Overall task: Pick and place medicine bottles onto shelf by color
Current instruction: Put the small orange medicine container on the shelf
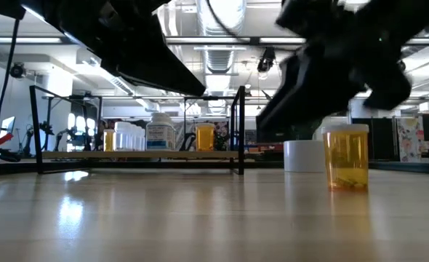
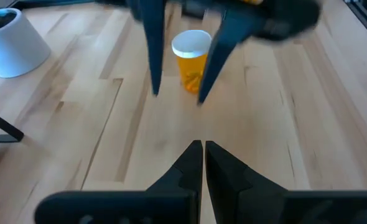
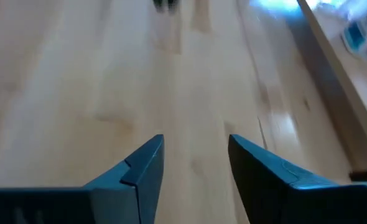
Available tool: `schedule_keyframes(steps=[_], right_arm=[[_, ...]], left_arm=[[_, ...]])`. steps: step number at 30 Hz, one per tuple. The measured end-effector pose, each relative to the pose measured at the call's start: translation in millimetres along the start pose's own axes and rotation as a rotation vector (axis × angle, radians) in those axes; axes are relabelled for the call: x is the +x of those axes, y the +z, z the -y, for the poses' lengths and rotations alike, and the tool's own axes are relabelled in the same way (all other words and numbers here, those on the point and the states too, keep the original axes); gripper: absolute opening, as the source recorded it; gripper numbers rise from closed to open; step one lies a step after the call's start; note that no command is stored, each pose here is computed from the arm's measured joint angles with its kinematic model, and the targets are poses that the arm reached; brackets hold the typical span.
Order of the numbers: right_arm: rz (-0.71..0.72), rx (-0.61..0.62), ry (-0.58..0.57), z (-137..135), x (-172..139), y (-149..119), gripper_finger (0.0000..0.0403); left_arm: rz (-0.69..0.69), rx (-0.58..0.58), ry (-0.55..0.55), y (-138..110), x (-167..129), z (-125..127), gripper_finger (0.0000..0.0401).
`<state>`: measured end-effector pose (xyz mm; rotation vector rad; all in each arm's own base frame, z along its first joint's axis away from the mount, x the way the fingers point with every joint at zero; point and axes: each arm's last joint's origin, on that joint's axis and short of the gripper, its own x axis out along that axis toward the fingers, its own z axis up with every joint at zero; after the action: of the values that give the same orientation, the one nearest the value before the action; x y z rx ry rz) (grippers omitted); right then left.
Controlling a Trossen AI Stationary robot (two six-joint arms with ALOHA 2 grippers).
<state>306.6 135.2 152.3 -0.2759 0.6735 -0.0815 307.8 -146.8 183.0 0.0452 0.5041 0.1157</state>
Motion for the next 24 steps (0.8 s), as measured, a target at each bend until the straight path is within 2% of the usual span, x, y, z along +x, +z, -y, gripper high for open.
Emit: schedule_keyframes(steps=[6,13,18,24], right_arm=[[-0.017,0.085,0.137,12,-52,15,0.0203],[-0.250,0.239,0.136,23,-106,-22,0.0247],[-0.289,0.303,0.130,18,-103,-58,0.0239],[-0.147,0.367,0.172,9,-76,-71,0.0218]], left_arm=[[-0.004,0.002,-0.001,-2,0,0,0.0002],[-0.005,0.001,-0.002,-4,0,0,0.0002],[-0.005,-0.001,-0.002,-4,0,0,0.0002],[-0.008,-0.025,-0.002,-5,0,0,0.0002]])
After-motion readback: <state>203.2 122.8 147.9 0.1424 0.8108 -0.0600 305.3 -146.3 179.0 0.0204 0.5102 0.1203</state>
